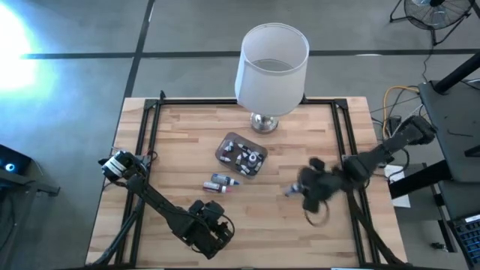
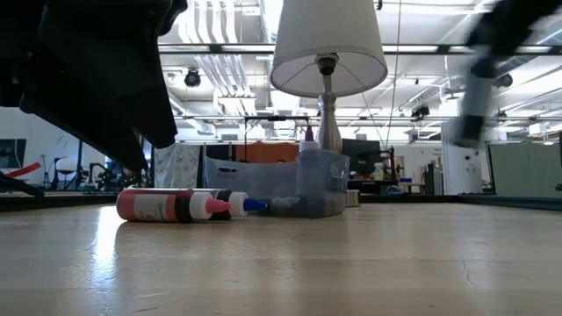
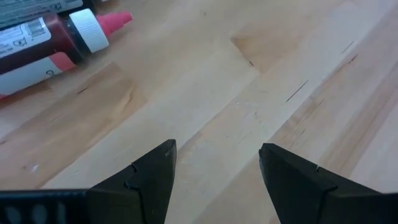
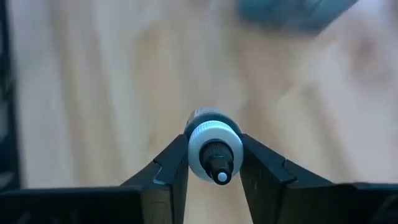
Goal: Pick & Place food coloring
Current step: Put the large black food coloring into the black bin
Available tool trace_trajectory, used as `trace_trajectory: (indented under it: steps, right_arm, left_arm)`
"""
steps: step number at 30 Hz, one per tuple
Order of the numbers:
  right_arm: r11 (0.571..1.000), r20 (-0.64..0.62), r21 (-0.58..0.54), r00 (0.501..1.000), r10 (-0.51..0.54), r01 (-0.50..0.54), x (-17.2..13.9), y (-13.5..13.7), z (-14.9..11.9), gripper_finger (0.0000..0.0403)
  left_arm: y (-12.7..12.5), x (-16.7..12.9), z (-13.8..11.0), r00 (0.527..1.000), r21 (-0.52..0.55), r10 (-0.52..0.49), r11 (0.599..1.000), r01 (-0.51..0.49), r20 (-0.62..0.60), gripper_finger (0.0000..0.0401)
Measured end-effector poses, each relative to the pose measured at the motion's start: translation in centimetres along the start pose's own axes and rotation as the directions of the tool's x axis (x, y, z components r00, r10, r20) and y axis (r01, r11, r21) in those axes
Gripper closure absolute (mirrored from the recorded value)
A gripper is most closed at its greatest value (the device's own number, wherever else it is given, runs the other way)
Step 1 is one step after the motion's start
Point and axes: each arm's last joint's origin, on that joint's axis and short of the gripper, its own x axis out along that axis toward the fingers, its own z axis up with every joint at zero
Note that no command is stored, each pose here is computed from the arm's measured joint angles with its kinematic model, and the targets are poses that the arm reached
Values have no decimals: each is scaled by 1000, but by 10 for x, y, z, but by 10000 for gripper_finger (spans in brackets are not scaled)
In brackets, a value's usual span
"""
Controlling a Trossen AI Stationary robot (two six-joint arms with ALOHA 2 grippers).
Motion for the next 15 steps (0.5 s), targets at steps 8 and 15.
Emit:
trace_trajectory:
  steps: [8, 15]
  right_arm:
    - [993, 202, -108, 979, -32, 55, 8, -20, 99, 298]
    - [979, 141, -173, 987, -81, 105, 48, -29, 171, 298]
  left_arm:
    - [0, 0, -1, 1000, -23, -3, 1000, 3, 0, 191]
    - [-1, -5, -9, 1000, -73, -15, 997, 15, -5, 191]
